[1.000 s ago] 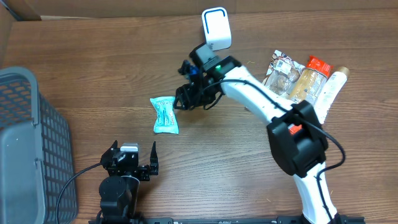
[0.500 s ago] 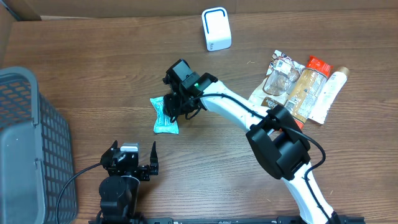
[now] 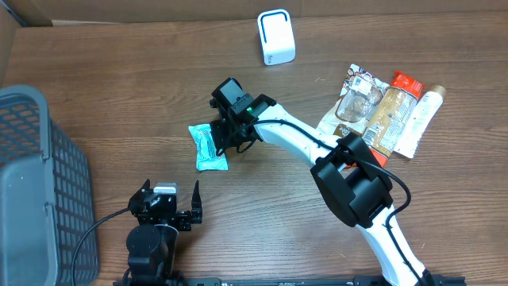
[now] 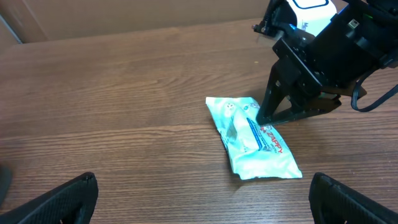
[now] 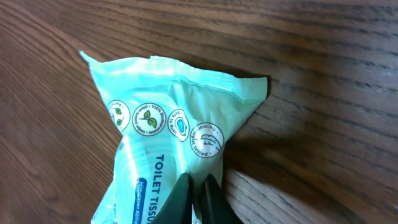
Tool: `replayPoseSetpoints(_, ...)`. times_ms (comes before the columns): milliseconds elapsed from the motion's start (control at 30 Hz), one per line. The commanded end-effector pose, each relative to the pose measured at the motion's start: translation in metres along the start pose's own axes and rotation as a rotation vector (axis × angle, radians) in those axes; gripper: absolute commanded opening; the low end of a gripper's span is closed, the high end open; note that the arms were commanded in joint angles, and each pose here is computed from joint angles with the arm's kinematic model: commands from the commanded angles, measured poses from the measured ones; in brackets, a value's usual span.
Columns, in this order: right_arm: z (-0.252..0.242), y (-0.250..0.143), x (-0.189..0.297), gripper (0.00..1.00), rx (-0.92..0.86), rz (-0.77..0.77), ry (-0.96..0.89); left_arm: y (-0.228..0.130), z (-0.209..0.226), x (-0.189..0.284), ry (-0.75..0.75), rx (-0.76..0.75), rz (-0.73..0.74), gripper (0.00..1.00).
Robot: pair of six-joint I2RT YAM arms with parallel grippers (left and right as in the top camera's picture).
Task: Scan the item barcode
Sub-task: 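Reach the right gripper to the light-blue packet and grasp it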
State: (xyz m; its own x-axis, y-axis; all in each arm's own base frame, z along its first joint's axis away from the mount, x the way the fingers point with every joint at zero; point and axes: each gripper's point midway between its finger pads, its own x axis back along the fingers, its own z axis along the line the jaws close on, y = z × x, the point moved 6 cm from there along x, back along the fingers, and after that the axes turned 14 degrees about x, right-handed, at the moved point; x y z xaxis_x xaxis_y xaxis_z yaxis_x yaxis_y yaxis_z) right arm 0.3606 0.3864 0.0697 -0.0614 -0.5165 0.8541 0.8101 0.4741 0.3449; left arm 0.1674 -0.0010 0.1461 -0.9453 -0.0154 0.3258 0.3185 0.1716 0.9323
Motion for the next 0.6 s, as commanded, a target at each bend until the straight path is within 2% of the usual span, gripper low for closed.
replayPoseSetpoints(0,-0.016,-0.011,-0.007,0.04,-0.031,0.051,-0.051,-0.001,0.001,0.000,0.008,0.013,-0.004,1.00)
replayPoseSetpoints(167,-0.023,0.001,0.038,0.04,0.048,0.021,-0.071,-0.001,0.001,0.000,0.008,0.013,-0.004,1.00)
replayPoseSetpoints(400,-0.037,-0.005,0.101,0.04,0.097,0.042,-0.335,-0.001,0.001,0.000,0.008,0.013,-0.004,1.00)
replayPoseSetpoints(567,-0.045,-0.017,0.114,0.04,0.132,0.110,-0.431,-0.001,0.001,0.000,0.008,0.013,-0.004,0.99)
